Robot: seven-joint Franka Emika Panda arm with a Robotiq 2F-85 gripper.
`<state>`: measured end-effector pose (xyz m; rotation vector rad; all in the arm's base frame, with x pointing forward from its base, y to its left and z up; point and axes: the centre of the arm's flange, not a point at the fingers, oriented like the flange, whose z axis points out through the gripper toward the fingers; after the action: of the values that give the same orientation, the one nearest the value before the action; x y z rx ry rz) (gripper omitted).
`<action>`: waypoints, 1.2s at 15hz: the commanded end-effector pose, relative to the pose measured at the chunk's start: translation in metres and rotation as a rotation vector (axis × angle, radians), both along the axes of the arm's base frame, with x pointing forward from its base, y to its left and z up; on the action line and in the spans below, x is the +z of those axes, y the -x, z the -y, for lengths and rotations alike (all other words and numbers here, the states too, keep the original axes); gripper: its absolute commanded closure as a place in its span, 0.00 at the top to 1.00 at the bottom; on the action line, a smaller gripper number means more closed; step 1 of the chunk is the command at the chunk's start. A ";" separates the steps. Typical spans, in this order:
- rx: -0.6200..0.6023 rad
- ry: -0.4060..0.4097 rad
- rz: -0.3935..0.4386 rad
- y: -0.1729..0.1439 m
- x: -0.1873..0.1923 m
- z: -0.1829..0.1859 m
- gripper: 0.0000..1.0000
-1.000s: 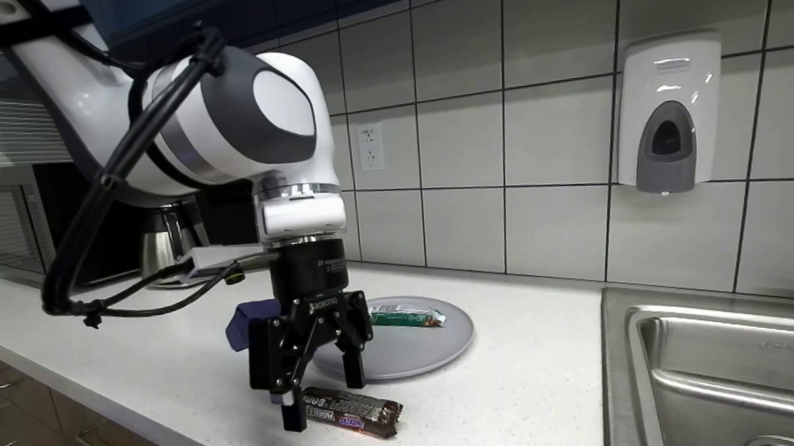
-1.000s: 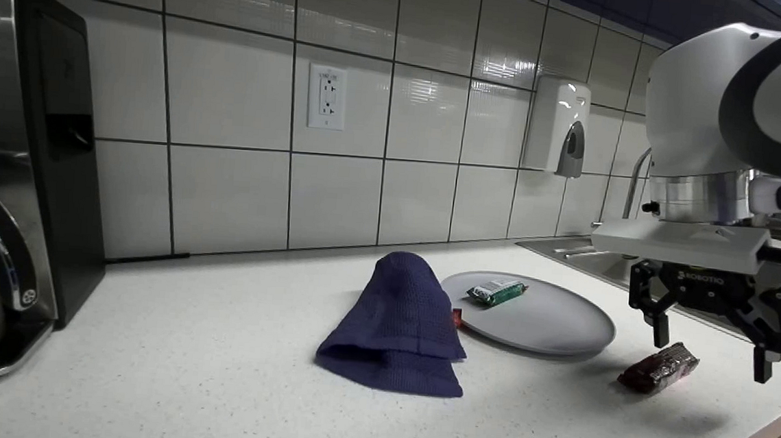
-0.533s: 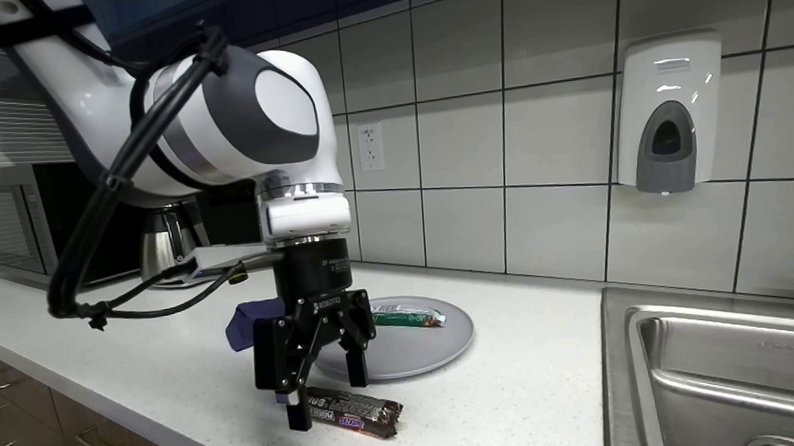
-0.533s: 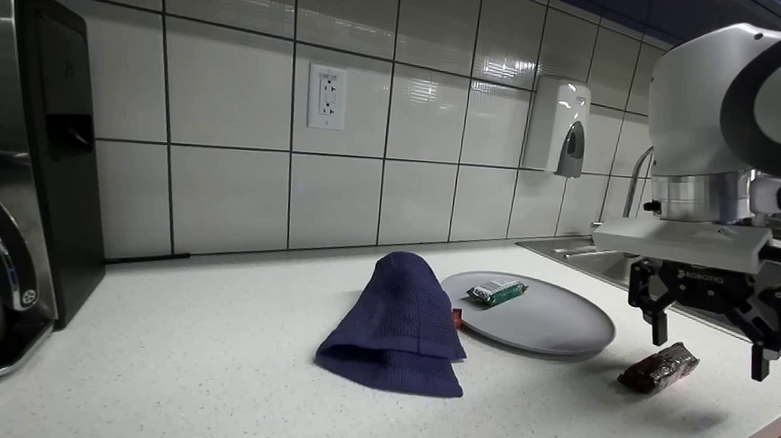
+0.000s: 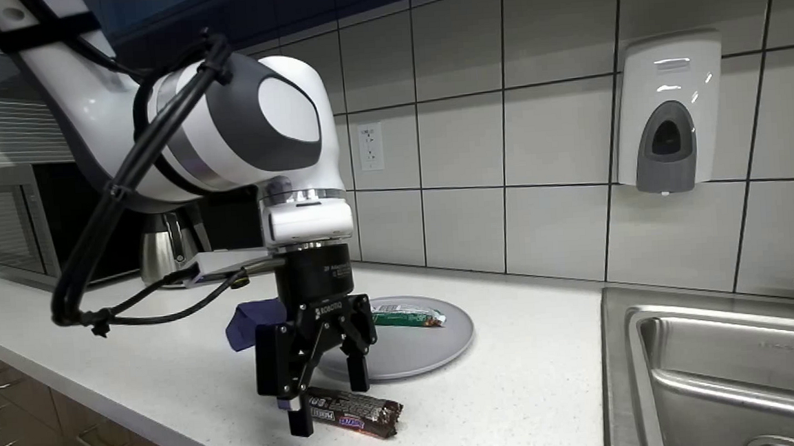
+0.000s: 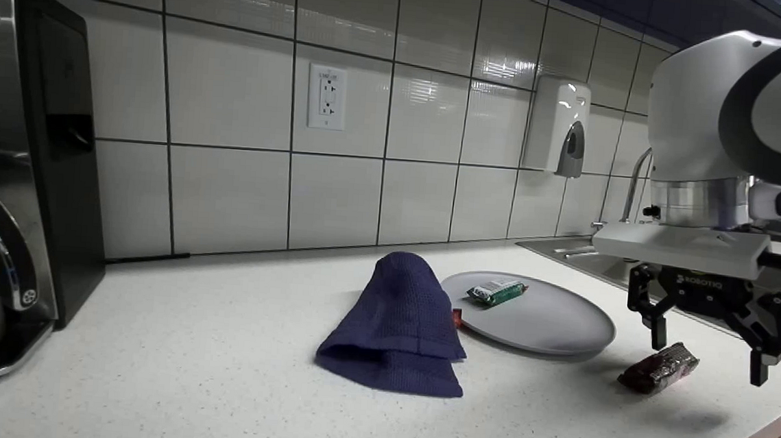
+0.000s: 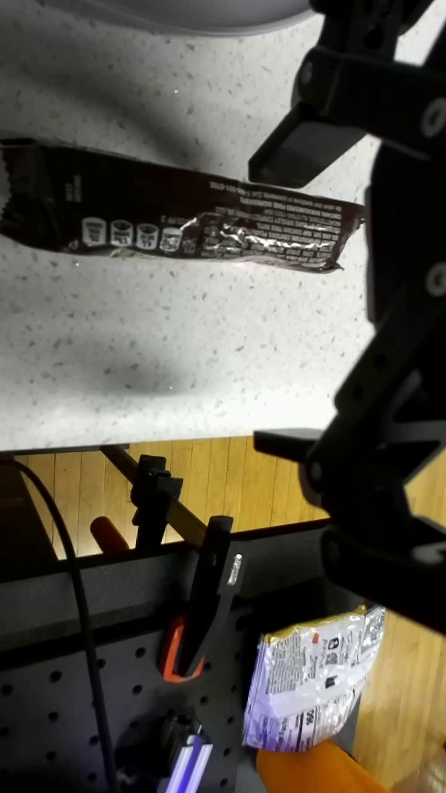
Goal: Move the towel to the counter, then place the snacks onto it
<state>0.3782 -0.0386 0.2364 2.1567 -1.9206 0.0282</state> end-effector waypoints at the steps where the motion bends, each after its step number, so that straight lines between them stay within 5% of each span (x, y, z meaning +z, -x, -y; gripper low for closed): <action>1: 0.015 -0.016 0.006 -0.002 -0.004 0.007 1.00; 14: 0.010 -0.021 0.015 -0.011 -0.012 0.010 1.00; 15: 0.004 -0.018 0.015 -0.011 -0.012 0.011 0.75; 18: 0.004 -0.018 0.017 -0.012 -0.012 0.011 0.58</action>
<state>0.3848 -0.0414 0.2241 2.1615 -1.9299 0.0236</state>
